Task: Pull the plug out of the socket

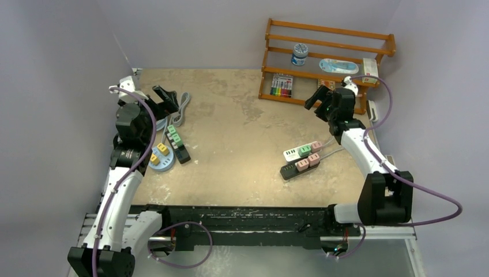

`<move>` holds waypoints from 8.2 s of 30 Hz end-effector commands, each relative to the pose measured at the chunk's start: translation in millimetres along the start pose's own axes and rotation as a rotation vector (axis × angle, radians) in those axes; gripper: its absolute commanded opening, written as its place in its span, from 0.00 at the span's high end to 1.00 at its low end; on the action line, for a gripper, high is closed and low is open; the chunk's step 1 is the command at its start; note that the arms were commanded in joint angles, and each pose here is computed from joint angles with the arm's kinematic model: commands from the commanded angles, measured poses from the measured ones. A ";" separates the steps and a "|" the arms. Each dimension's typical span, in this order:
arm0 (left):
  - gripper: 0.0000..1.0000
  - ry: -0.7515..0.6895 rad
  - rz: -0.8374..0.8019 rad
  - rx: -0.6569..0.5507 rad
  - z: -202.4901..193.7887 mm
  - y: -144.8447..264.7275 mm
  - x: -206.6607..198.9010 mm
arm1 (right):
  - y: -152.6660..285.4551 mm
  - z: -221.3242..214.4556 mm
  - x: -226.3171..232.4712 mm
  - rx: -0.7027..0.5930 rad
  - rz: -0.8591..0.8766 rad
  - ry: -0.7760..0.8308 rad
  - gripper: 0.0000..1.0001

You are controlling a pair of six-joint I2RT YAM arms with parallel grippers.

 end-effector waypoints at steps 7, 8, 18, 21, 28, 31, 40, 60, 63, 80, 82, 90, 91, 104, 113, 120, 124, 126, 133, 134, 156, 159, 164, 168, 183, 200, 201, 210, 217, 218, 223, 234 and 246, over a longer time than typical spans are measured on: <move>0.01 -0.091 -0.238 0.154 -32.0 -3.7 -32.4 | 45.3 -71.7 -60.1 0.302 -0.281 0.026 0.01; 0.01 -0.094 -0.238 0.153 -32.3 -3.2 -31.9 | 47.5 -77.7 -64.3 0.322 -0.285 0.022 0.01; 0.01 -0.089 -0.249 0.182 -39.2 -2.2 -32.8 | 44.8 -100.7 -74.7 0.409 -0.306 0.026 0.01; 0.01 -0.094 -0.242 0.179 -40.8 -2.4 -30.1 | 37.0 -106.6 -80.5 0.415 -0.324 0.035 0.01; 0.01 -0.111 -0.200 0.187 -43.9 -7.0 -22.3 | 31.1 -119.8 -84.1 0.442 -0.320 0.026 0.05; 0.01 -0.115 -0.189 0.194 -46.5 -8.2 -19.7 | 31.9 -125.3 -86.1 0.459 -0.326 0.022 0.12; 0.02 -0.108 -0.178 0.208 -51.2 -11.9 -17.4 | 29.5 -112.8 -82.7 0.394 -0.308 0.028 0.76; 0.03 0.131 -0.311 0.431 -124.2 -16.5 -57.4 | -3.9 -65.4 87.7 0.112 0.327 0.115 1.00; 0.03 0.144 -0.335 0.476 -154.0 -14.2 -76.6 | 0.3 -67.0 115.3 0.119 0.479 0.105 1.00; 0.01 0.032 -0.455 0.657 -289.2 -19.6 -150.6 | 7.5 -85.3 182.7 0.196 0.753 0.182 1.00; 0.00 0.052 -0.505 0.657 -292.7 -14.9 -162.9 | 9.3 -85.6 183.8 0.195 0.760 0.180 1.00; 0.00 0.076 -0.625 0.723 -315.0 5.6 -188.2 | 8.8 -90.4 184.5 0.208 0.773 0.164 1.00; 0.00 0.080 -0.625 0.733 -319.2 6.7 -188.5 | 10.2 -89.2 186.4 0.205 0.782 0.161 1.00; 1.00 0.198 -0.620 0.884 -382.5 12.2 -184.3 | 30.0 -63.3 200.3 0.145 0.838 0.257 1.00; 1.00 0.079 -0.467 0.915 -397.9 1.8 -158.1 | 64.6 -14.8 227.5 -0.203 0.605 0.556 1.00; 1.00 0.057 -0.398 0.971 -412.6 2.4 -138.6 | 85.2 7.7 236.6 -0.345 0.519 0.495 1.00; 1.00 0.041 -0.511 0.980 -400.6 13.0 -152.2 | 77.3 -10.2 256.7 -0.219 0.731 0.451 1.00; 1.00 0.037 -0.580 1.003 -395.6 24.2 -159.6 | 65.9 -6.5 271.3 -0.186 0.794 0.460 1.00; 1.00 0.108 -0.771 1.054 -351.8 74.5 -175.4 | -18.8 12.9 312.1 -0.100 0.830 0.437 1.00; 1.00 0.080 -0.779 1.062 -348.5 80.1 -171.6 | -31.2 9.4 319.9 -0.055 0.877 0.439 1.00; 1.00 0.060 -0.622 1.162 -329.9 123.9 -128.4 | -158.5 -137.4 312.2 0.293 0.903 0.403 0.82; 1.00 0.054 -0.592 1.145 -329.3 117.7 -128.0 | -158.9 -140.0 310.0 0.299 0.896 0.406 0.67; 1.00 0.038 -0.533 1.106 -329.8 104.9 -121.9 | -138.4 -96.5 318.8 0.181 0.880 0.463 0.37; 1.00 0.078 -0.482 1.068 -325.6 86.2 -119.8 | -104.5 -43.3 310.1 0.051 0.868 0.454 0.31; 1.00 0.157 -0.317 0.971 -318.4 33.9 -89.5 | 40.3 -145.8 202.7 0.314 0.847 0.405 0.31; 1.00 0.146 -0.297 0.934 -312.4 23.3 -90.0 | 41.5 -244.4 195.7 0.606 0.982 0.414 0.41; 1.00 0.142 -0.294 0.931 -312.4 22.1 -89.6 | 43.3 -248.5 193.8 0.627 0.990 0.417 0.43; 1.00 0.098 -0.274 0.937 -314.5 21.1 -83.0 | 54.4 -253.9 185.7 0.704 1.027 0.485 1.00; 1.00 0.077 -0.263 0.948 -318.0 22.4 -74.9 | 29.6 -172.9 162.0 0.379 0.648 0.714 1.00; 1.00 0.081 -0.275 0.949 -318.3 22.1 -77.1 | 42.8 -163.1 168.2 0.405 0.796 0.653 1.00; 1.00 0.075 -0.325 0.999 -326.0 26.3 -82.6 | 61.6 -139.4 181.4 0.402 0.910 0.519 1.00; 1.00 0.054 -0.399 1.044 -338.0 35.5 -101.2 | 53.8 -65.4 166.9 0.279 0.911 0.362 1.00; 1.00 -0.047 -0.626 1.122 -363.8 42.7 -178.9 | 42.6 13.5 105.6 -0.055 0.481 0.249 1.00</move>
Point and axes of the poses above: each gripper's point midway between its finger pads, its own y axis back along the fingers, its own x axis along the line the jaws close on, z = x × y, the point moved 1 cm from there along y, back along the fingers, and after that the axes turned 4 degrees about y, right-handed, at the moved point
